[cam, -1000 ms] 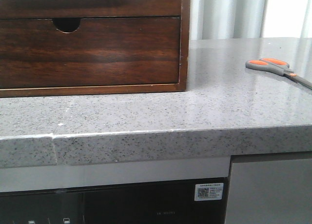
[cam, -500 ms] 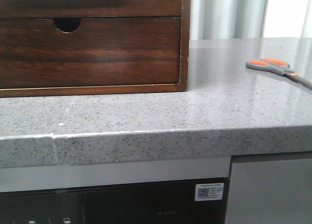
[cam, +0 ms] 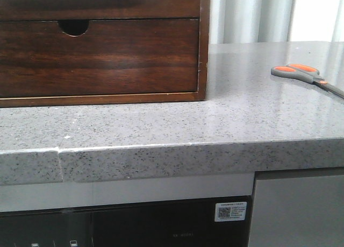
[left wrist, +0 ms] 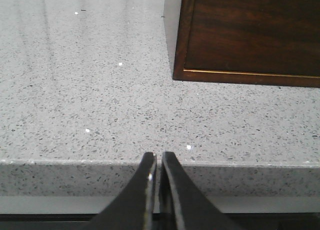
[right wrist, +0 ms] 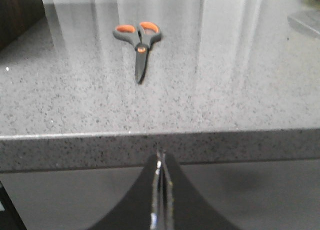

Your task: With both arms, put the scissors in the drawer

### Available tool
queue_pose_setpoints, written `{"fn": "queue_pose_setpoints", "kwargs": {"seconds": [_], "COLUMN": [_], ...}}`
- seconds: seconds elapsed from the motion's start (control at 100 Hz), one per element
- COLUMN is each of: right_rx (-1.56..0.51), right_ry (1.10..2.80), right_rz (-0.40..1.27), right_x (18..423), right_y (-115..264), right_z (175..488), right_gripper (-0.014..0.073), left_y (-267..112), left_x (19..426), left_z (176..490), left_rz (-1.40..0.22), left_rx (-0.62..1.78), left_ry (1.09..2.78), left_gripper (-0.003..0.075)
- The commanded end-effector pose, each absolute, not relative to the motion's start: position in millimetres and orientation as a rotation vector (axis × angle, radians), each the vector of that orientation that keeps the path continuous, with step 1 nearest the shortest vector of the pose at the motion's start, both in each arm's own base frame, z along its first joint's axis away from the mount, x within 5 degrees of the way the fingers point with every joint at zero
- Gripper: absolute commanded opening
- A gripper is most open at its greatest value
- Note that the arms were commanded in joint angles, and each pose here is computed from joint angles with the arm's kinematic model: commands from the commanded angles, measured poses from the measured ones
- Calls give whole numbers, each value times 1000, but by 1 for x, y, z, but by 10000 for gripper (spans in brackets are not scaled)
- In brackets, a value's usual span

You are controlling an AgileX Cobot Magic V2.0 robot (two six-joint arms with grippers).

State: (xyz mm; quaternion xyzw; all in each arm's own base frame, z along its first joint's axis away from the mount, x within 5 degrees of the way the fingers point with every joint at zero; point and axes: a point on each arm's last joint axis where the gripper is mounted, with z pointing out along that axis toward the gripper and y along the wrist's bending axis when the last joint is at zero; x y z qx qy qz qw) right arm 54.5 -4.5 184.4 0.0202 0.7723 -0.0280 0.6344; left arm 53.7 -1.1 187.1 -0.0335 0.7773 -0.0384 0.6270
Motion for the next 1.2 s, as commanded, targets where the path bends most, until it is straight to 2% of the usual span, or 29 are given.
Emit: {"fn": "queue_pose_setpoints", "kwargs": {"seconds": [0.0, 0.22, 0.43, 0.51, 0.63, 0.78, 0.86, 0.98, 1.09, 1.19], "right_rx": [26, 25, 6, 57, 68, 69, 75, 89, 91, 92], "right_ry": [1662, 1645, 1379, 1268, 1213, 1211, 1290, 1446, 1469, 1479], "right_rz": [-85, -85, -77, -10, 6, 5, 3, 0, -1, -1], "right_x": [55, 55, 54, 51, 50, 49, 48, 46, 46, 50], "right_y": [-4, -4, -2, -2, -2, -2, -3, -3, -3, -3], "right_z": [185, 187, 211, 220, 225, 232, 236, 246, 265, 283], "right_gripper": [-66, -66, -66, -66, -66, -66, -66, -66, -66, -66], "left_y": [-1, -1, -1, 0, 2, 3, 2, -1, -2, -3], "left_x": [54, 54, 54, 52, 51, 48, 46, 41, 41, 42], "left_z": [190, 195, 211, 218, 225, 235, 245, 265, 284, 301], "left_rz": [-97, -98, -139, -179, -239, -265, -271, -237, -204, -203], "left_rx": [-79, -77, -102, -138, -202, -223, -216, -160, -128, -125], "left_ry": [1676, 1623, 1448, 1372, 1280, 1244, 1243, 1330, 1421, 1431], "left_gripper": [-20, -20, -20, -20, -20, -20, -20, -20, -20, -20]}}
